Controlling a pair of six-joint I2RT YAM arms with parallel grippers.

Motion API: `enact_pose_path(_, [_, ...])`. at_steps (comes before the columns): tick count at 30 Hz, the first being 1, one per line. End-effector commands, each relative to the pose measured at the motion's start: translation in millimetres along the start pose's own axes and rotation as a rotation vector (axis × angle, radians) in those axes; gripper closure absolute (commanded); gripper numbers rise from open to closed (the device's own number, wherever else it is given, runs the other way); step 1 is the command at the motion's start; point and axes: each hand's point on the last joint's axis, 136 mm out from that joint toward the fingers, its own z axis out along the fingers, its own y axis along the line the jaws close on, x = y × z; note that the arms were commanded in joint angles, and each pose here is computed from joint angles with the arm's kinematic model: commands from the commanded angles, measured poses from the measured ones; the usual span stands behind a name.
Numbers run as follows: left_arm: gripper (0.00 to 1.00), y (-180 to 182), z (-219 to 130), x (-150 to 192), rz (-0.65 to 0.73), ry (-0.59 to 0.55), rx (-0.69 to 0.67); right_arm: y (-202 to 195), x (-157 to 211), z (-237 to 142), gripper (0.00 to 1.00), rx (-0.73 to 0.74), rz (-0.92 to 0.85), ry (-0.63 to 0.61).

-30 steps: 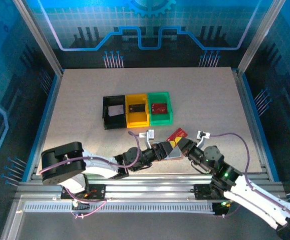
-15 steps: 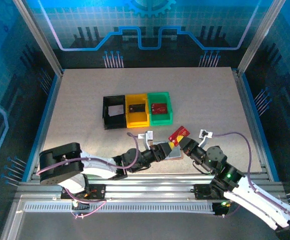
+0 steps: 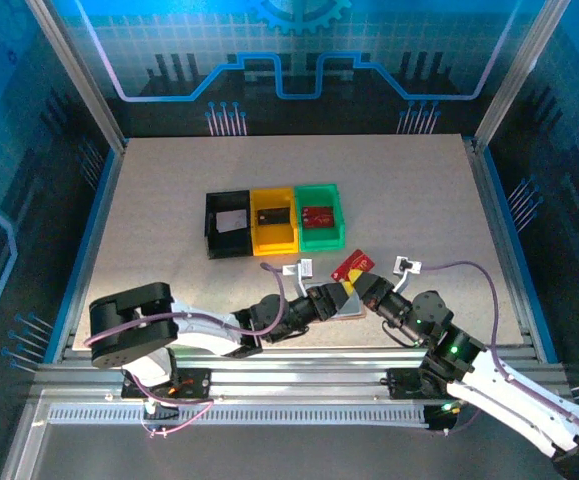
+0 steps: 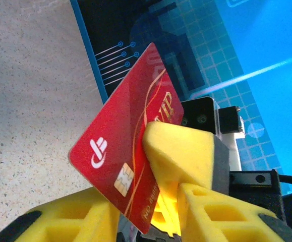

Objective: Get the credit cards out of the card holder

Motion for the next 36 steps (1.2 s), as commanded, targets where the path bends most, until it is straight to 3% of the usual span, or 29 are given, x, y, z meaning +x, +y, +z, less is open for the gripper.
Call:
enact_pose_path(1, [0.72,-23.7,3.9,-5.9,-0.023,-0.032,0.086,13.6,-2.8,-2.0,1.0,-0.045,-0.002,-0.012])
enact_pose_path(8, [0.83,-19.7,-2.1,-11.0,-0.024,-0.06,0.082,5.7,-1.4,-4.7,1.0,-0.028,0.003,-0.014])
enact_pose_path(14, [1.0,-19.7,-2.4,-14.1,-0.013,-0.068,0.068,6.8,-0.8,-4.5,1.0,-0.026,-0.007,-0.008])
enact_pose_path(17, [1.0,-17.6,-2.3,-14.6,-0.007,-0.066,0.052,7.8,-0.9,-5.0,0.94,-0.012,-0.027,-0.001])
enact_pose_path(22, [1.0,-7.1,-4.2,-15.4,0.008,-0.042,-0.012,10.0,-3.6,-10.9,0.72,0.044,-0.116,0.018])
enact_pose_path(25, [1.0,2.3,-8.6,-18.2,0.025,-0.015,-0.073,8.3,-11.8,-20.2,0.49,0.105,-0.183,0.004])
enact_pose_path(29, [1.0,12.6,-16.4,-28.1,0.062,0.031,-0.174,0.2,-25.6,-38.8,0.25,0.24,-0.312,-0.004])
enact_pose_path(33, [1.0,25.0,-26.5,-44.1,0.107,0.094,-0.293,-4.4,-39.8,-57.9,0.07,0.379,-0.447,0.011])
enact_pose_path(36, [1.0,37.0,-35.4,-63.9,0.118,0.127,-0.383,-6.7,-44.5,-67.7,0.0,0.453,-0.547,0.054])
